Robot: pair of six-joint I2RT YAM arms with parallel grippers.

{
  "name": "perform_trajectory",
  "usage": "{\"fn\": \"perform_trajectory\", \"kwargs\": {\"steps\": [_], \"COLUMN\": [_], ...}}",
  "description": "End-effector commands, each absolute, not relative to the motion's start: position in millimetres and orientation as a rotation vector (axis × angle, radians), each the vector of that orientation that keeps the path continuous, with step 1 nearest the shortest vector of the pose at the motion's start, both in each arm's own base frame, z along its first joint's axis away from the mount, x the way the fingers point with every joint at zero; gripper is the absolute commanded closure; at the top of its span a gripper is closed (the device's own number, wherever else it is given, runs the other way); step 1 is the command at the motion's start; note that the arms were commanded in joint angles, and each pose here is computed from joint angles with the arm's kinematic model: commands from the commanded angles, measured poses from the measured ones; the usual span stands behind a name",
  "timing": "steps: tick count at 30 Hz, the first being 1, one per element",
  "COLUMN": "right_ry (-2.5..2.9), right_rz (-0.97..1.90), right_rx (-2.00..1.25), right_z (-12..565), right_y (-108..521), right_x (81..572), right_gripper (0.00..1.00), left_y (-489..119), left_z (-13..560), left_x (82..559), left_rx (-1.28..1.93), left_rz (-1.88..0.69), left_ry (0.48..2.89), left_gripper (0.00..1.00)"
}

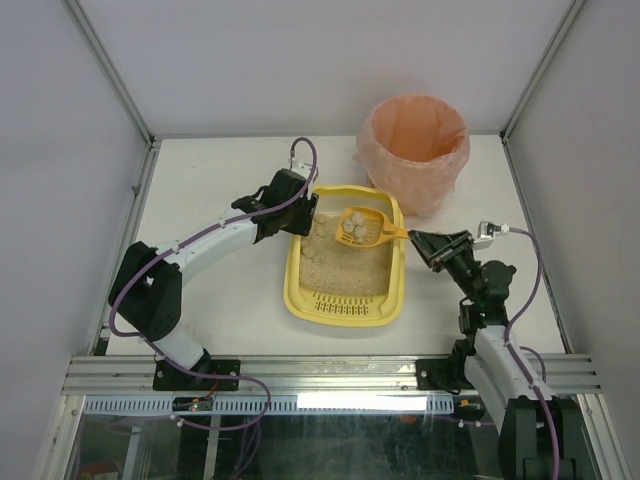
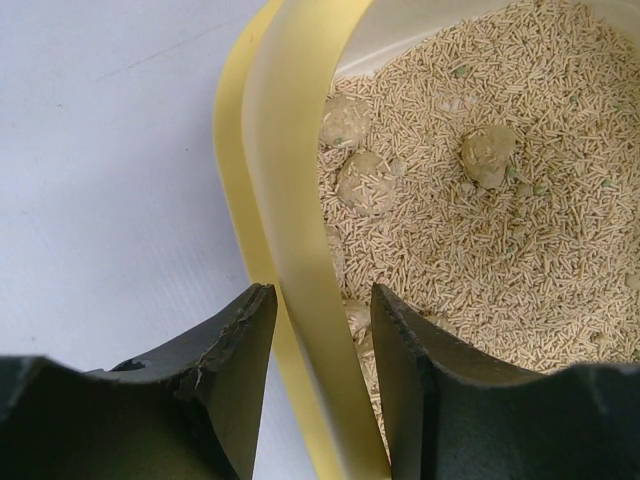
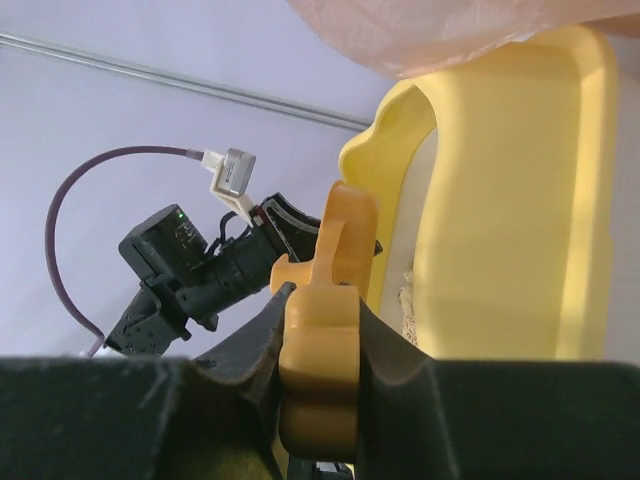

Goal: Clean the litter box

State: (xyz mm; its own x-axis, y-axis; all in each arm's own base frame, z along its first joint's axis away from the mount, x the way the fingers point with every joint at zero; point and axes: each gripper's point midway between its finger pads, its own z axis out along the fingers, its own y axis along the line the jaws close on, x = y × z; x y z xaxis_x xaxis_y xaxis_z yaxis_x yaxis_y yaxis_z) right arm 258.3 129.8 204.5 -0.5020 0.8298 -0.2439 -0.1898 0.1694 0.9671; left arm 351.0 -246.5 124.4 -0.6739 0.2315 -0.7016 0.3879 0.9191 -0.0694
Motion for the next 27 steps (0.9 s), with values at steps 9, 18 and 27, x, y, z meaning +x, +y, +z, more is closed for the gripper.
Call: {"fn": "perform_trajectory", "kwargs": {"steps": [9,18,27], "right_ry": [1.530,1.476,1.440], "right_rz": [1.518,1.491,1.456], "right_rx": [0.362,0.472,0.541], "right_z": [246.2,242.4,235.9], "right_y": [152.5,131.1,115.7], "right_x": [249.9,254.8,255.5], "right_gripper": [1.00,1.00,1.00], "left_y": [-230.7,-233.9,-232.7], "left_z": [125.7,126.3,126.2], "left_x": [357.8,358.5,358.6], "left_rx": [0.432,0.436,0.435], "left_rz": [-0.184,-0.199,-0.192], "left_ry": [2.341,2.343,2.343], "left_gripper": [0.55,0.54,0.54]}}
